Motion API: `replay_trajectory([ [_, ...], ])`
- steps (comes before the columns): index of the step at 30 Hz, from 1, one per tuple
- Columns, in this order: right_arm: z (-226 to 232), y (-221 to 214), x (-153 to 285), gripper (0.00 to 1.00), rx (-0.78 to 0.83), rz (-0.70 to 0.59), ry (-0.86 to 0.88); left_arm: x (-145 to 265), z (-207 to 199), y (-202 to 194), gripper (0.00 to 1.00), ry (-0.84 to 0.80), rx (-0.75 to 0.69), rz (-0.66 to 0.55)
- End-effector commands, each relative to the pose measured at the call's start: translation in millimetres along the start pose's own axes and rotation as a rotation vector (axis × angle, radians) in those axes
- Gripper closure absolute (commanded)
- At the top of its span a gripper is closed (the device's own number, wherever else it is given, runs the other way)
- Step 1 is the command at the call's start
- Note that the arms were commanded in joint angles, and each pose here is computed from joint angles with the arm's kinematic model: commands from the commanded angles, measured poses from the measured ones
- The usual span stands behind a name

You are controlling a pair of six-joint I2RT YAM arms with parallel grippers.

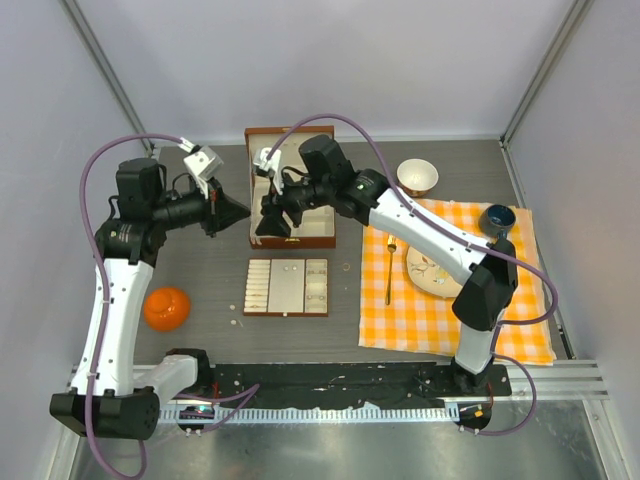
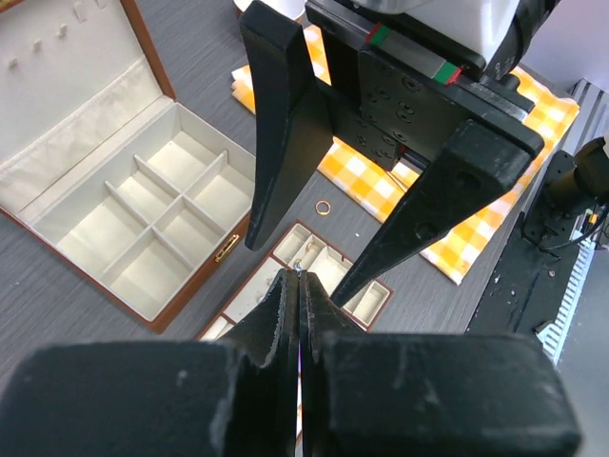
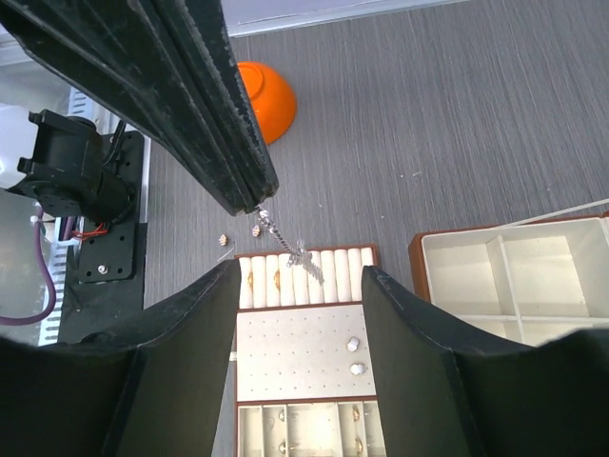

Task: Organize the mixed jewelry
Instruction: Pick up the jewelry from the center of the board.

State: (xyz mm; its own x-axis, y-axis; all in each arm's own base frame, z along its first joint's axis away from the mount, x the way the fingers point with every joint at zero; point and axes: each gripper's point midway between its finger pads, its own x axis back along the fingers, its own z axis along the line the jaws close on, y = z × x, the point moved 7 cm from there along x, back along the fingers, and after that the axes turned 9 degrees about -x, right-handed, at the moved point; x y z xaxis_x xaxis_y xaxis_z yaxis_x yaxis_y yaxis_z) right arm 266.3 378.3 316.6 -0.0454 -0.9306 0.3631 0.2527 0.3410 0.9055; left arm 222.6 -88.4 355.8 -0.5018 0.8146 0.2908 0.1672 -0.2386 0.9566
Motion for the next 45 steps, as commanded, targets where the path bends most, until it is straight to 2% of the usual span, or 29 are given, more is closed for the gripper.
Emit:
replay_trajectory([
  [1, 2.0, 24.0, 1.3, 0.42, 0.053, -0.070, -0.022, 3.2, -5.5, 11.1, 1.00, -0.009, -0.039, -0.045],
  [17, -4.5, 22.8, -4.2, 0.48, 0.059, -0.065, -0.073, 2.9, -8.1, 9.4, 1.00, -0.017, -0.031, -0.048],
  [45, 1.8, 17.8, -13.1, 0.50, 0.055, -0.048, -0.056, 0.3, -5.9, 8.9, 1.00, -0.008, -0.029, -0.058],
])
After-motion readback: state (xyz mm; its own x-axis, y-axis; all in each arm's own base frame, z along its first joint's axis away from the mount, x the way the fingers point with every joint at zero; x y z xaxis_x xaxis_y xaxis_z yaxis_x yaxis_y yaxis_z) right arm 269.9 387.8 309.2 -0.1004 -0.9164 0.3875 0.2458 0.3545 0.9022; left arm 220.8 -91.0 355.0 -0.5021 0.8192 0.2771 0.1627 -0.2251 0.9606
